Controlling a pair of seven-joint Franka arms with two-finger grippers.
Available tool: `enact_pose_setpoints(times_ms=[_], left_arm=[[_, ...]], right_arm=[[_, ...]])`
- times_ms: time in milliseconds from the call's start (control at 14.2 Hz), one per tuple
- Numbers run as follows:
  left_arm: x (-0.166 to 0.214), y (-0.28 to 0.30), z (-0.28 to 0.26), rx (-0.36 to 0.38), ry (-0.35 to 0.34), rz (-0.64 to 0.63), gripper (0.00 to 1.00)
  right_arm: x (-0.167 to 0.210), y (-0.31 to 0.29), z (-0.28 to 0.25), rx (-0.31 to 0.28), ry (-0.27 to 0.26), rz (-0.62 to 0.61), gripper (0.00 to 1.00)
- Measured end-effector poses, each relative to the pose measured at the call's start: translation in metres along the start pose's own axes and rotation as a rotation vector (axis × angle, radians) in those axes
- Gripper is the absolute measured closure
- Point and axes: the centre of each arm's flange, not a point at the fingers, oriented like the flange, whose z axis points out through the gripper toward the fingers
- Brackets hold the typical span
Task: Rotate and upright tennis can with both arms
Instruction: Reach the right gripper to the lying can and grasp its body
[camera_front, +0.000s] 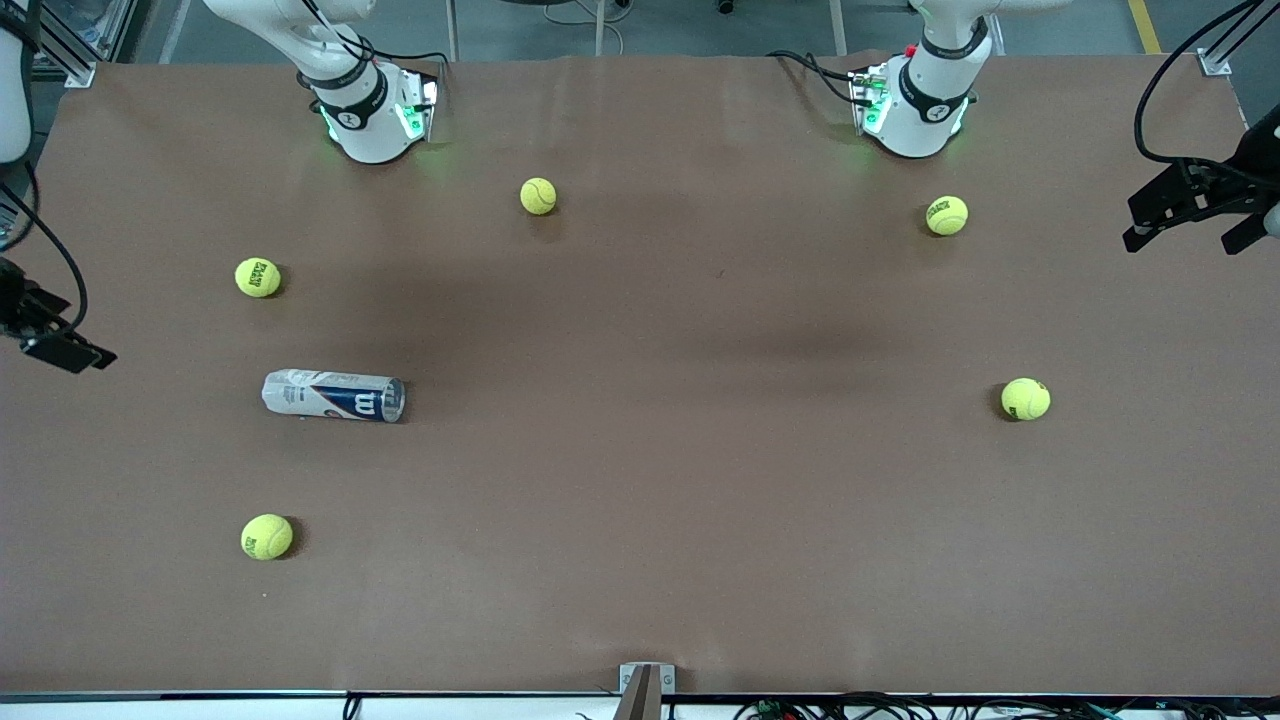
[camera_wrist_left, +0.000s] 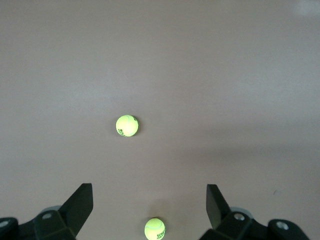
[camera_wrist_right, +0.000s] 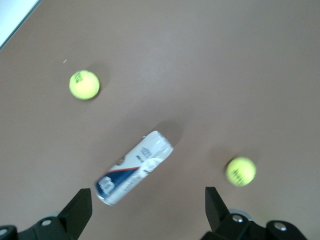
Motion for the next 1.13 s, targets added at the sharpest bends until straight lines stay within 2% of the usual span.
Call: enact_pose_setpoints(times_ms=[211,352,846,1128], left_arm=[[0.0,0.0,0.0,0.0,0.0,0.0,0.0],[0.0,0.0,0.0,0.0,0.0,0.0,0.0],[0.0,0.0,0.001,0.0,-0.002,0.0,0.0],[0.0,0.0,0.001,0.0,-0.003,0.0,0.0]], right_arm=[[0.001,-0.016,0.035,0.017,-0.086,0.213,0.0],[-0.001,-0.023,0.053,0.009,-0.101,0.292,0.0],[-0.04,-0.039,0.159,0.007,-0.086,0.475,0.0],[-0.059,-0.044,0.186,0.006,-0.077,0.535,0.0]])
